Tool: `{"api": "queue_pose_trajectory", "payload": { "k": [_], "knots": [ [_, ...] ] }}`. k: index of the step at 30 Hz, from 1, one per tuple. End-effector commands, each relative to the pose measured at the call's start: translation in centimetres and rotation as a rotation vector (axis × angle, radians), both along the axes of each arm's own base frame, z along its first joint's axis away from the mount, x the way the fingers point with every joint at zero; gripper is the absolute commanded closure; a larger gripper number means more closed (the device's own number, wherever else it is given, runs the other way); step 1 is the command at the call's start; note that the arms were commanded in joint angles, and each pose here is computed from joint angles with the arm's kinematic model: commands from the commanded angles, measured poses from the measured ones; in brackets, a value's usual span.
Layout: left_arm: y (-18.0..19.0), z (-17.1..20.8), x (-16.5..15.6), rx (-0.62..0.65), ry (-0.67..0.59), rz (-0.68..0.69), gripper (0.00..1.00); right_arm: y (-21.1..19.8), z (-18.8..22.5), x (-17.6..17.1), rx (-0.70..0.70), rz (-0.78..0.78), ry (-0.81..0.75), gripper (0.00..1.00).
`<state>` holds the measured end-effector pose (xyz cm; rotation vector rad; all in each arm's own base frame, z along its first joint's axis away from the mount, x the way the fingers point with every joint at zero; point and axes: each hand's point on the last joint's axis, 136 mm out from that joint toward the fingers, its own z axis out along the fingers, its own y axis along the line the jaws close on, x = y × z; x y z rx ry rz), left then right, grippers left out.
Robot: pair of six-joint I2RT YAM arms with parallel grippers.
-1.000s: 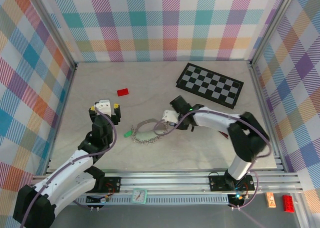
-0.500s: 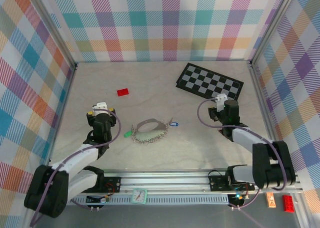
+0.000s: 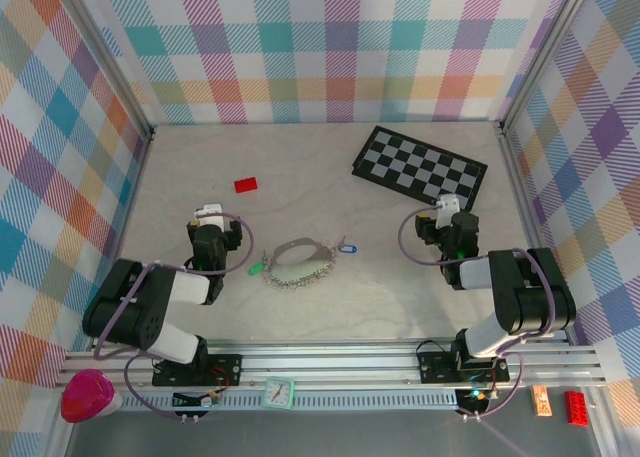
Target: Put the keys on the keyring
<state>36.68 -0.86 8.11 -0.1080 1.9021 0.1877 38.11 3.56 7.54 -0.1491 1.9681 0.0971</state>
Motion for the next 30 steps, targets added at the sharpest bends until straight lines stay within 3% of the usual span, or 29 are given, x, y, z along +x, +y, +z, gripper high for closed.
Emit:
{"api": "queue_pose_trajectory", "payload": {
  "k": [1,3,4,5,9,17,23,30],
  "knots": [
    [-0.7,1.5,1.3,-0.015,-0.099,-0.053,0.19,0.2,1.9,1.0,0.044,0.014,-0.055,0.42],
    [-0.7,1.2,1.6,-0.02,-0.051,-0.048,0.17,-0.1,1.8,1.3,0.055,0.003,-0.037,0.41],
    [-0.3,1.2,2.1,-0.015,-0.047,-0.025,0.03,-0.3,1.7,1.5,0.065,-0.007,-0.026,0.4],
    [0.3,1.1,2.4,-0.022,-0.03,0.01,0.0,-0.6,1.6,1.5,0.075,-0.016,-0.016,0.4],
    [1.5,0.6,2.7,-0.071,0.003,0.047,0.0,-0.9,1.6,1.7,0.091,-0.024,-0.005,0.38],
    [1.3,0.6,2.8,-0.066,0.004,0.04,0.0,-1.0,1.6,1.7,0.093,-0.027,-0.004,0.22],
    [1.3,0.4,3.0,-0.088,0.018,0.023,0.0,-1.0,1.5,1.7,0.093,-0.026,-0.002,0.0],
    [1.3,0.3,3.0,-0.094,0.026,0.017,0.0,-1.0,1.5,1.7,0.093,-0.027,-0.001,0.01]
  ]
}}
